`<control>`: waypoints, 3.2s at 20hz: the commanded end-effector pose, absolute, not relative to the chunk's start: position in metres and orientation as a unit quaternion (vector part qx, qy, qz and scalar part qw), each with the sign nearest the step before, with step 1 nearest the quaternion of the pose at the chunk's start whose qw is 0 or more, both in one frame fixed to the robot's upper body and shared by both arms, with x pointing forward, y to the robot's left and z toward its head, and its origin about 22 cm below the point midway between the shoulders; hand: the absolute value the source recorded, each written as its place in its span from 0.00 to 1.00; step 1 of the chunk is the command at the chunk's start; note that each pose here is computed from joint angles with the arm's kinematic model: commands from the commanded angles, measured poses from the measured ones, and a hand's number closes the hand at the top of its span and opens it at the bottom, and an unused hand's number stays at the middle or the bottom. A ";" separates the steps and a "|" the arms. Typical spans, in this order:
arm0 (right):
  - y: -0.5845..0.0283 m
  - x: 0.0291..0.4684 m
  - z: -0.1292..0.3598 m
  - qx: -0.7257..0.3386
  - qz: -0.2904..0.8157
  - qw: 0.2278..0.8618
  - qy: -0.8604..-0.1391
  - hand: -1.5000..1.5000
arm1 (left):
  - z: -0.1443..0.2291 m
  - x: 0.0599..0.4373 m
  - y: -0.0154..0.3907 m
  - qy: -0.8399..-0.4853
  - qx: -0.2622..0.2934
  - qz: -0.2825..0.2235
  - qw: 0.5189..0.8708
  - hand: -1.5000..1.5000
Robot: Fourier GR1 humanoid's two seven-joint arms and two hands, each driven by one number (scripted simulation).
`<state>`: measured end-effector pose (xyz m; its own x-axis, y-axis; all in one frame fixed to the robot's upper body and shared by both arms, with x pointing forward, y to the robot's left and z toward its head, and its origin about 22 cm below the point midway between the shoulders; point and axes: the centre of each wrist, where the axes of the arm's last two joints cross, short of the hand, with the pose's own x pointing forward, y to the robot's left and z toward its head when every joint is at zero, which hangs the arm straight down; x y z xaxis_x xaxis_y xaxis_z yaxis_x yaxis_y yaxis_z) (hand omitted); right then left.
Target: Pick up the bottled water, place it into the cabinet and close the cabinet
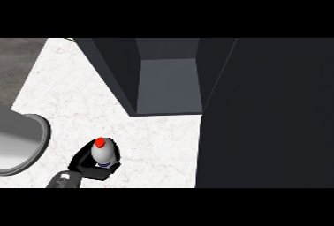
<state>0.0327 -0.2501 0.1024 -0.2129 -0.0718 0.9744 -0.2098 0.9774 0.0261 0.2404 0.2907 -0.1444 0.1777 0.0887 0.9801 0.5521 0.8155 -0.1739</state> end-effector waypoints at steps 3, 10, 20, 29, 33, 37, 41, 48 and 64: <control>-0.251 0.028 0.125 0.085 0.051 0.606 -0.790 0.00 | -0.150 0.245 0.279 -0.626 -0.354 -0.126 0.683 1.00; -0.249 0.031 0.111 0.084 0.039 0.603 -0.792 0.00 | -0.164 0.231 0.251 -0.717 -0.169 0.076 0.672 1.00; -0.249 0.027 0.128 0.100 0.044 0.611 -0.784 0.00 | -0.142 0.258 0.224 -0.737 -0.167 0.127 0.642 1.00; -0.247 0.028 0.112 0.093 0.033 0.609 -0.787 0.00 | -0.090 0.288 0.166 -0.729 -0.162 0.102 0.657 1.00; -0.253 0.032 0.118 0.090 0.044 0.610 -0.786 0.00 | -0.051 0.308 0.141 -0.761 -0.121 0.051 0.635 1.00; -0.248 0.035 0.124 0.100 0.036 0.608 -0.787 0.00 | -0.024 0.313 0.103 -0.765 -0.125 0.034 0.631 1.00; -0.260 0.036 0.119 0.091 0.046 0.602 -0.792 0.00 | 0.003 0.334 0.083 -0.768 -0.098 0.036 0.632 1.00; -0.256 0.043 0.118 0.101 0.039 0.601 -0.792 0.00 | 0.013 0.368 0.075 -0.758 -0.039 0.005 0.651 1.00; -0.273 0.047 0.108 0.096 0.054 0.584 -0.804 0.00 | 0.014 0.416 0.099 -0.729 0.138 -0.028 0.670 1.00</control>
